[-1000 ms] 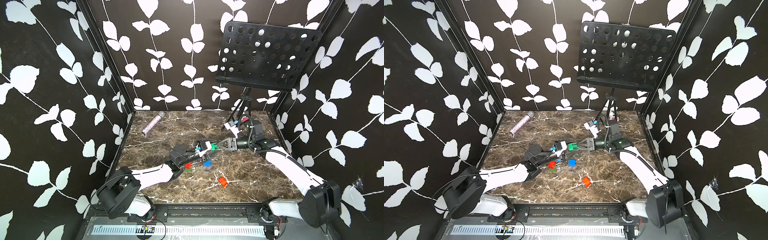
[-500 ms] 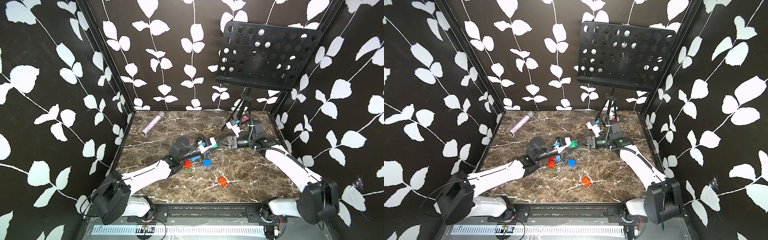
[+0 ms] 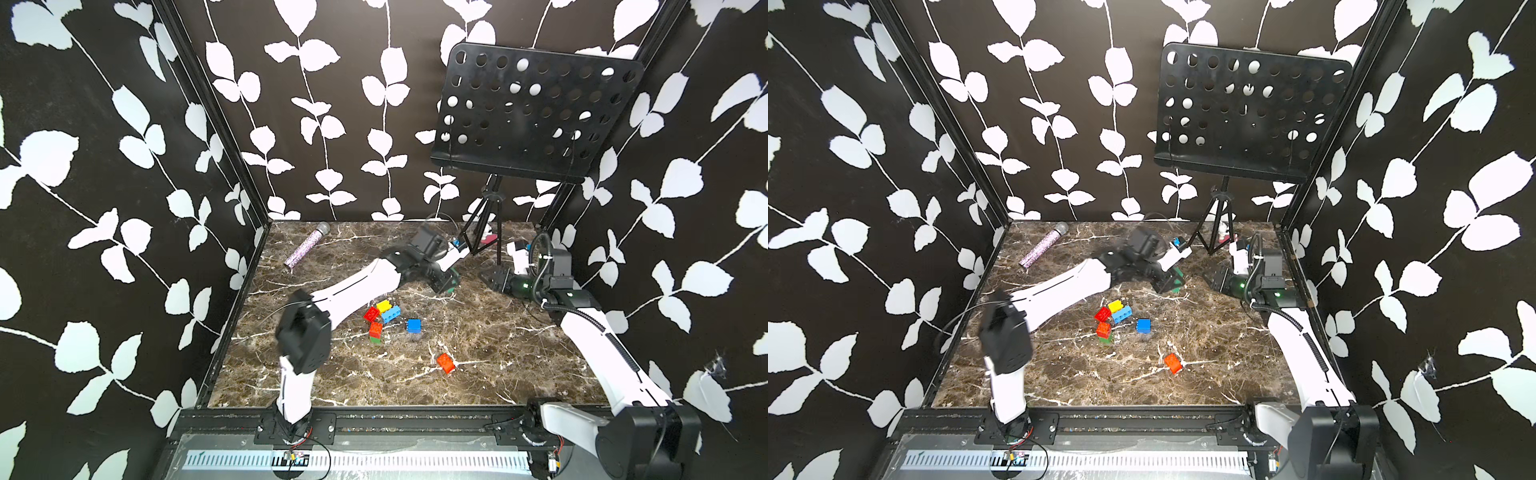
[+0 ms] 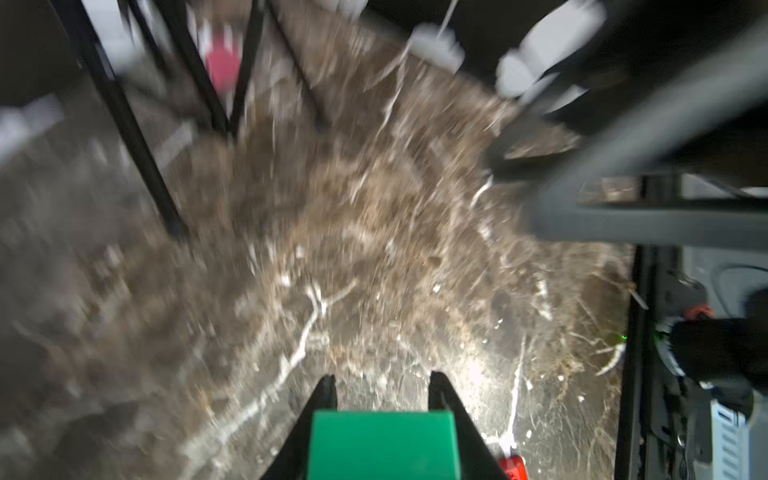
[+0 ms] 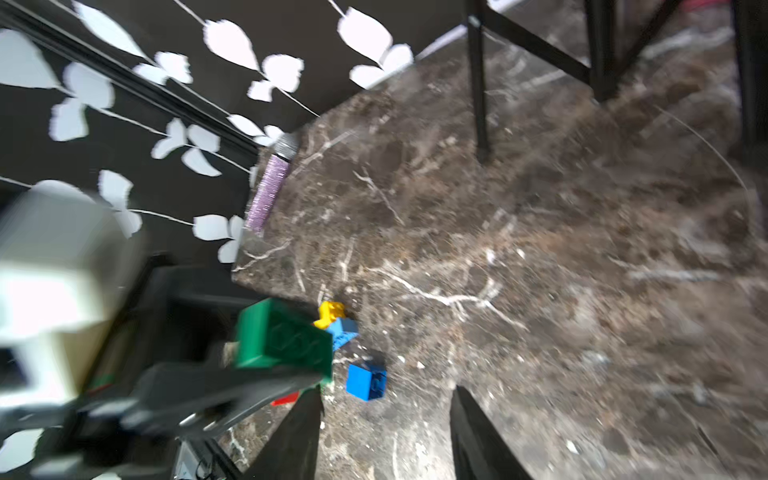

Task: Assemble the letter r with lego
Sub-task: Place the lego brick at the center of the board, then pick up the lego brick from the center of the board.

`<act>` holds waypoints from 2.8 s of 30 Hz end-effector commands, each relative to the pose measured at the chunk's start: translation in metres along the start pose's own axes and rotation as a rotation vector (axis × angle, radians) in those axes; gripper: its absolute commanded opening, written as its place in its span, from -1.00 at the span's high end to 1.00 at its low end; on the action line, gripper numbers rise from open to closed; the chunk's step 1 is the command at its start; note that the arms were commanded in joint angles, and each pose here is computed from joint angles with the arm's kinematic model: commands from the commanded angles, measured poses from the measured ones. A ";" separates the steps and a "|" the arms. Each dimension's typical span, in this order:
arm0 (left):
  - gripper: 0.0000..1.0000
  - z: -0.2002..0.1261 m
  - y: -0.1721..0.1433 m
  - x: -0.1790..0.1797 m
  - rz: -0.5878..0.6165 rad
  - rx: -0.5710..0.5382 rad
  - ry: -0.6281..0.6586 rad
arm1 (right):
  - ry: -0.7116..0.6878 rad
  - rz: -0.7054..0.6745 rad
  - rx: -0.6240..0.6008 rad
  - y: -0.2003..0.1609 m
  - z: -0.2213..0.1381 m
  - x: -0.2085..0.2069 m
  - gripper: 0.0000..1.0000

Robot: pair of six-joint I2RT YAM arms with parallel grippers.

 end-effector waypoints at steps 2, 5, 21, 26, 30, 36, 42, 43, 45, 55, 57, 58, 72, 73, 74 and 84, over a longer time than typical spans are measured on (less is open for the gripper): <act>0.52 0.017 -0.035 -0.011 -0.252 0.315 0.056 | -0.063 -0.029 -0.032 -0.004 -0.005 -0.006 0.01; 0.46 0.038 -0.048 -0.011 -0.346 0.349 0.033 | -0.086 -0.025 -0.034 -0.008 -0.005 -0.010 0.00; -0.13 0.087 -0.070 -0.013 -0.441 0.442 -0.044 | -0.092 -0.034 -0.005 -0.019 -0.003 -0.018 -0.03; -0.93 0.057 -0.043 -0.010 -0.366 0.241 0.009 | -0.139 -0.073 -0.004 -0.024 -0.008 -0.011 -0.06; -0.98 -0.004 -0.012 -0.011 -0.279 -0.121 0.030 | -0.234 -0.091 0.026 -0.049 0.009 -0.008 -0.08; -0.98 -0.111 -0.032 -0.017 -0.187 -0.498 0.333 | -0.325 -0.086 0.032 -0.093 0.038 -0.009 -0.09; -0.98 -0.179 -0.076 -0.022 -0.253 -0.734 0.515 | -0.321 -0.131 0.110 -0.105 0.071 0.003 -0.08; -0.98 -0.186 -0.084 -0.021 -0.301 -0.771 0.513 | -0.324 -0.150 0.128 -0.107 0.080 0.008 -0.07; -0.98 -0.194 -0.100 -0.017 -0.378 -0.816 0.536 | -0.338 -0.170 0.145 -0.108 0.093 0.012 -0.04; -0.98 -0.195 -0.140 -0.019 -0.364 -0.676 0.660 | -0.464 -0.205 0.222 -0.121 0.138 0.019 -0.01; -0.98 -0.192 -0.141 -0.017 -0.365 -0.638 0.672 | -0.506 -0.217 0.231 -0.124 0.141 0.019 0.00; -0.98 -0.190 -0.141 -0.016 -0.364 -0.625 0.674 | -0.513 -0.219 0.235 -0.126 0.143 0.020 0.00; -0.98 -0.174 -0.144 -0.010 -0.358 -0.548 0.686 | -0.625 -0.216 0.256 -0.137 0.155 0.013 -0.01; -0.98 -0.173 -0.144 -0.009 -0.357 -0.540 0.687 | -0.620 -0.214 0.261 -0.138 0.158 0.013 -0.01; -0.98 -0.172 -0.144 -0.009 -0.358 -0.533 0.689 | -0.610 -0.213 0.266 -0.139 0.160 0.014 -0.01; -0.98 -0.166 -0.143 -0.007 -0.342 -0.488 0.687 | -0.620 -0.221 0.271 -0.143 0.169 0.010 0.20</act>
Point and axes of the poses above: each gripper's point midway between its finger pads, its own z axis out along the fingers, its own x axis along the line the jaws close on, y = z × x, the point moved 10 cm from there along -z, back along the fingers, and after that the axes turned 9 degrees about z, right-handed, at the moved point
